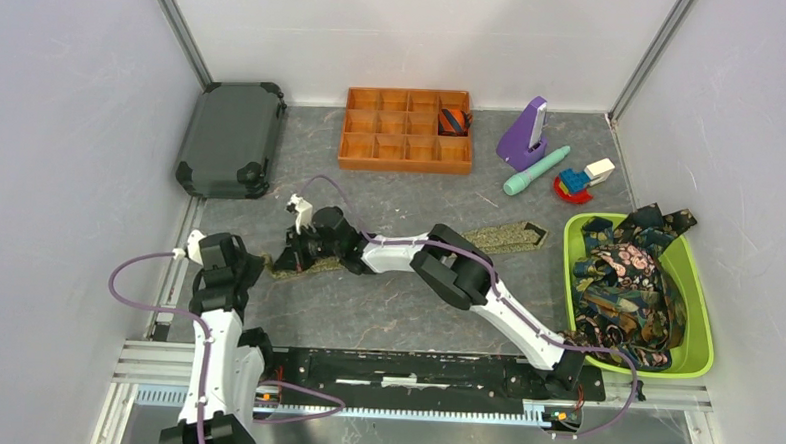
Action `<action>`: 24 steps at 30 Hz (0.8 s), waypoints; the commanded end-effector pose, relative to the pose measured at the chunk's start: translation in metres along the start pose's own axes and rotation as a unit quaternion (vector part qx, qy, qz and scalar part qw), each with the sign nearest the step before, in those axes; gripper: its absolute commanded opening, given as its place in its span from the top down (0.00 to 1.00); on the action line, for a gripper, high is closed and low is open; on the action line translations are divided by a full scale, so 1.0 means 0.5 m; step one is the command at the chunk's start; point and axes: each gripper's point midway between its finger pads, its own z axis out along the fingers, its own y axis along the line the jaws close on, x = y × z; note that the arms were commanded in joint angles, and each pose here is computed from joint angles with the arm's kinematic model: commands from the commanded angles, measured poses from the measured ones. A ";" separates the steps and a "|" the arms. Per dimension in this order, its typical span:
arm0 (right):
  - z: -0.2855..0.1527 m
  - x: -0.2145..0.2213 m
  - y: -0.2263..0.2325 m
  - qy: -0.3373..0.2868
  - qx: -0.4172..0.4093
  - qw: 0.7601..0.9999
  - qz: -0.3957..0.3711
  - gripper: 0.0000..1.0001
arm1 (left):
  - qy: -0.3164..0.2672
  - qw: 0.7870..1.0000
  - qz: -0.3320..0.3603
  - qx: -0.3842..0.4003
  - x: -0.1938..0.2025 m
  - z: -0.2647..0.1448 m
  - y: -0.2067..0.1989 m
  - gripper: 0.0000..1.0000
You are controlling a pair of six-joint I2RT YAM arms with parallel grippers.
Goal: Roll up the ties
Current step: Roll the tie at the center of the board.
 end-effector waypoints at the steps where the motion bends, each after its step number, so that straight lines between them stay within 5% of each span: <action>1: -0.052 -0.057 0.031 -0.022 -0.010 0.999 -0.022 1.00 | -0.023 0.999 0.023 0.013 -0.022 -0.012 -0.032 0.92; 13: -0.196 -0.102 0.040 -0.025 0.032 0.998 -0.042 0.99 | -0.042 0.996 0.079 0.003 -0.006 -0.020 -0.056 0.93; 24: -0.354 -0.061 -0.078 -0.034 0.131 0.991 -0.005 1.00 | -0.021 0.991 0.125 0.042 0.044 -0.018 -0.086 0.93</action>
